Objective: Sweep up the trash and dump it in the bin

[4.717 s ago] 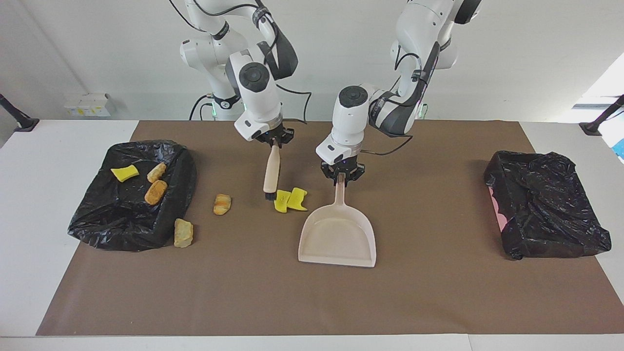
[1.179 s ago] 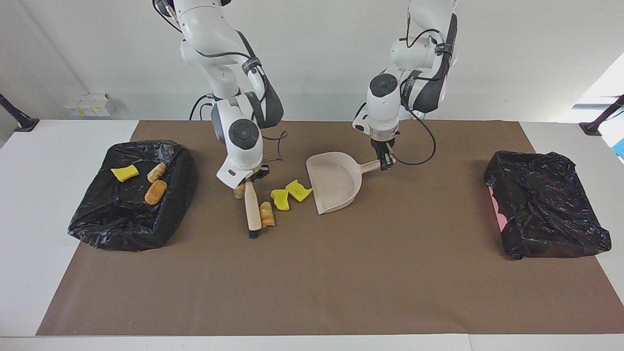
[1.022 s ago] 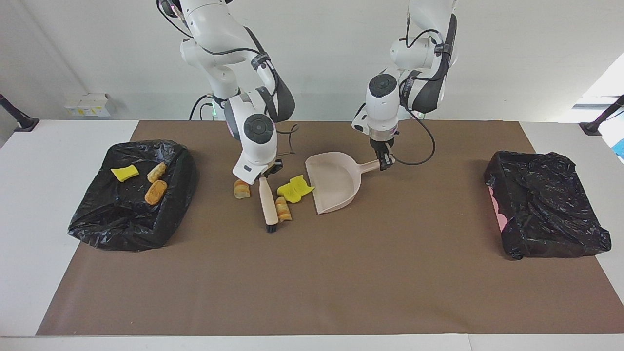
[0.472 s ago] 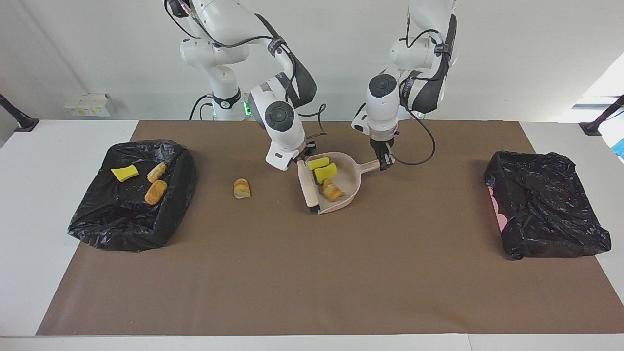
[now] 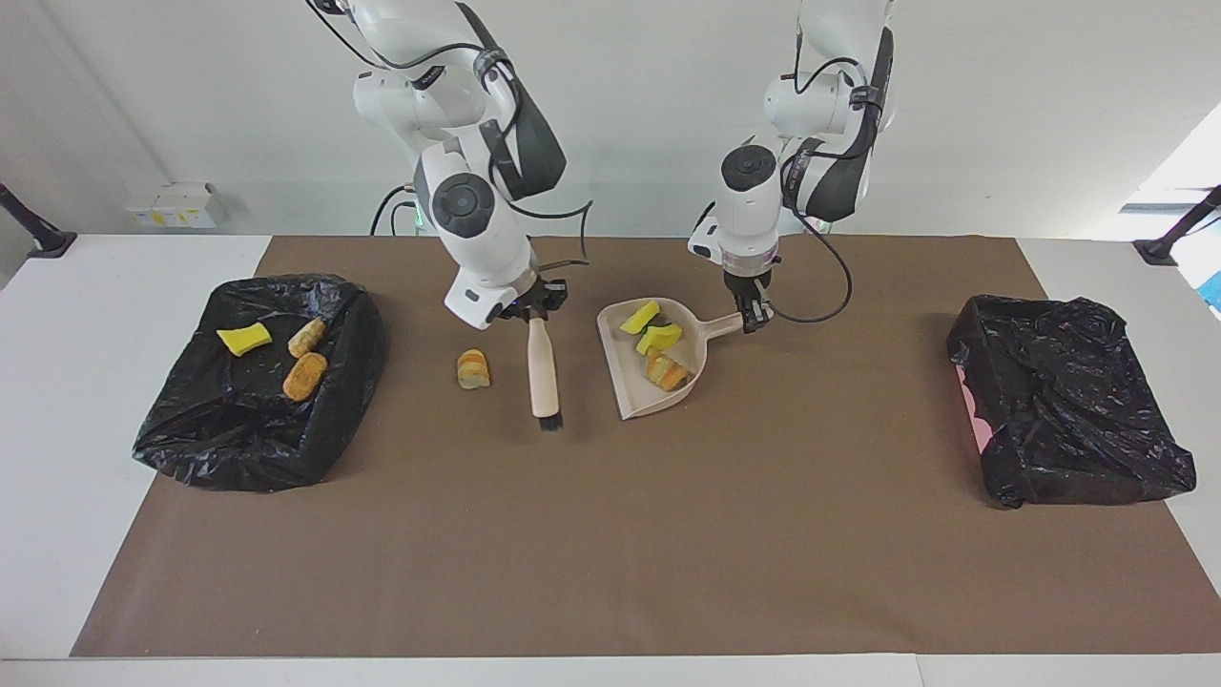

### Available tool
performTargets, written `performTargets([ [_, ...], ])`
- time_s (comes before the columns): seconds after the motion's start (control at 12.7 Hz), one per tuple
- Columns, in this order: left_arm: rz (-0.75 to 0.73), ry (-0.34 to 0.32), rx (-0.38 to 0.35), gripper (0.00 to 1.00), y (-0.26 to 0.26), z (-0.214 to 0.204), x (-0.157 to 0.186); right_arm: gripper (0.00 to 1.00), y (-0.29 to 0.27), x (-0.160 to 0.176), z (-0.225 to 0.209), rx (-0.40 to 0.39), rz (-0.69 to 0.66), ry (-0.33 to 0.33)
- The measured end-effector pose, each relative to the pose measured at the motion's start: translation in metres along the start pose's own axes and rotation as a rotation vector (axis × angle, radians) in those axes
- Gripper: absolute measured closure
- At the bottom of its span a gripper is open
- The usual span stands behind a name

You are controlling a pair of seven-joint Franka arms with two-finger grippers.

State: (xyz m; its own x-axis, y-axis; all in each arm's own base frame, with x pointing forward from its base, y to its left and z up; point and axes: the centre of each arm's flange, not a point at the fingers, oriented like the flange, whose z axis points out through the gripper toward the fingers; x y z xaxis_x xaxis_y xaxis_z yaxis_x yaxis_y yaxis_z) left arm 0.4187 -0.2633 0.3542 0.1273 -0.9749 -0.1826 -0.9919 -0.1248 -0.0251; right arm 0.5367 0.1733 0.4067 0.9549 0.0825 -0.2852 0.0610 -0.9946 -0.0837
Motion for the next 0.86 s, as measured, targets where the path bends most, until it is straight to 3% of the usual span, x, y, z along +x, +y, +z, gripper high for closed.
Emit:
performTargets([
  [0.31,-0.002,0.000,0.000,0.67,0.000,0.000,0.000,0.74,0.065,-0.004,-0.005,-0.060,0.088,-0.052],
  [0.55,-0.018,-0.001,-0.002,0.67,0.002,0.001,0.001,0.74,0.087,-0.029,0.018,-0.100,0.127,-0.088],
  [0.86,-0.055,0.014,-0.016,0.57,0.003,0.003,0.003,0.74,0.105,-0.081,0.073,-0.151,0.165,-0.023],
])
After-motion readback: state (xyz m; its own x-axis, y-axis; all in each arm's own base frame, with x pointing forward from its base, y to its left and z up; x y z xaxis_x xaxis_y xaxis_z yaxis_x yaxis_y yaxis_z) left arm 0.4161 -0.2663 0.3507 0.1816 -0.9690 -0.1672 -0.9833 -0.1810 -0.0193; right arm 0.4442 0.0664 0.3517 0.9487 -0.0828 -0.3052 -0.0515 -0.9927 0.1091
